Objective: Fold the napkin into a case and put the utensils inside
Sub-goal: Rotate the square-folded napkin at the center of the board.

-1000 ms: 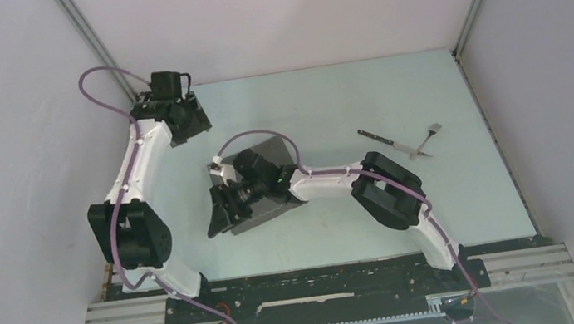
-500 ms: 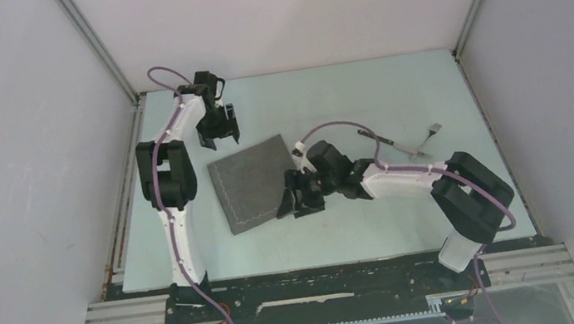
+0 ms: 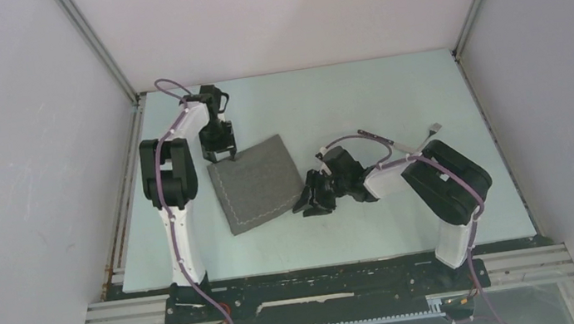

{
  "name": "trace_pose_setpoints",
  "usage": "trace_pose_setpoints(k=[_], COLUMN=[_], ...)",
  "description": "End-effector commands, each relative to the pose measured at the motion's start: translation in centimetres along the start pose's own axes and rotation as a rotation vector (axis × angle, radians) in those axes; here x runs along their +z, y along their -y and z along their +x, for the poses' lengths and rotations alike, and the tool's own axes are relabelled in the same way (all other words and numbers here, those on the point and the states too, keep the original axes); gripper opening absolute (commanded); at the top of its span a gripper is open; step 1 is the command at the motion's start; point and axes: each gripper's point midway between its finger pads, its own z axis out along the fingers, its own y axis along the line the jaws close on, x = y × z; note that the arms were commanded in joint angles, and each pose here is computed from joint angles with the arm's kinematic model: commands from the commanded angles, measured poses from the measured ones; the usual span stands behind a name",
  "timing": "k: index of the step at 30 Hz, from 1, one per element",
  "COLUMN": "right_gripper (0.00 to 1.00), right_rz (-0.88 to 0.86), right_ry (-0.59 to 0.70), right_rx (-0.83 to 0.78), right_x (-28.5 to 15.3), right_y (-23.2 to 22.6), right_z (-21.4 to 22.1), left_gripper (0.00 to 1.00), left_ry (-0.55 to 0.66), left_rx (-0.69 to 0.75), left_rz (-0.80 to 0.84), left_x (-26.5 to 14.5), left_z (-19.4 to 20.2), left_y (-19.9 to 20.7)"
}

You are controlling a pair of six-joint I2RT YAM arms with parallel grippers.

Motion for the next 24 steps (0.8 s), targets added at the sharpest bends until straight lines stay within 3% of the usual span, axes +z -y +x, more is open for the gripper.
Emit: trace_pose_setpoints(k=[1,5,9,13,18,21,24], right_gripper=[0.52,0.51,0.51,0.52,0.54,0.56,0.68], right_rz=[-0.064,-0.064,-0.075,-0.057,-0.078,-0.047,0.033], right_ry=[0.092,0.104,0.121,0.141,0.129,0.061,0.035], right_rx=[-0.002,0.008,-0.005,-0.027,-0.094,-0.136,-0.199], right_x=[0.3,0.6,0.5,0.1,-1.3,-3.0,-4.6], right_y=[-0.6,0.2,-0.4,-0.4,-0.5,0.1,0.7], right_z=[-3.7,-6.1,-8.6,-12.5,-17.8,-19.2,-18.4], left_gripper=[0.59,0.56,0.56,0.56,0.56,0.6,0.67], left_ry=[-0.021,-0.055,-0.092,-0.111,-0.143,-0.085,0.022], left_rx=[-0.042,-0.086,-0.155,-0.214,-0.318,-0.321,-0.272], left_rz=[-0.072,-0.04,0.147,0.201,0.396,0.369,0.283], left_x=[-0.6,-0.9,-1.5,-2.0,-3.3,-4.6,-7.1], left_z=[1.8,3.7,6.4,9.1,14.4,15.6,13.3], left_y=[-1.6,-1.3,1.6,2.0,4.5,3.3,1.0])
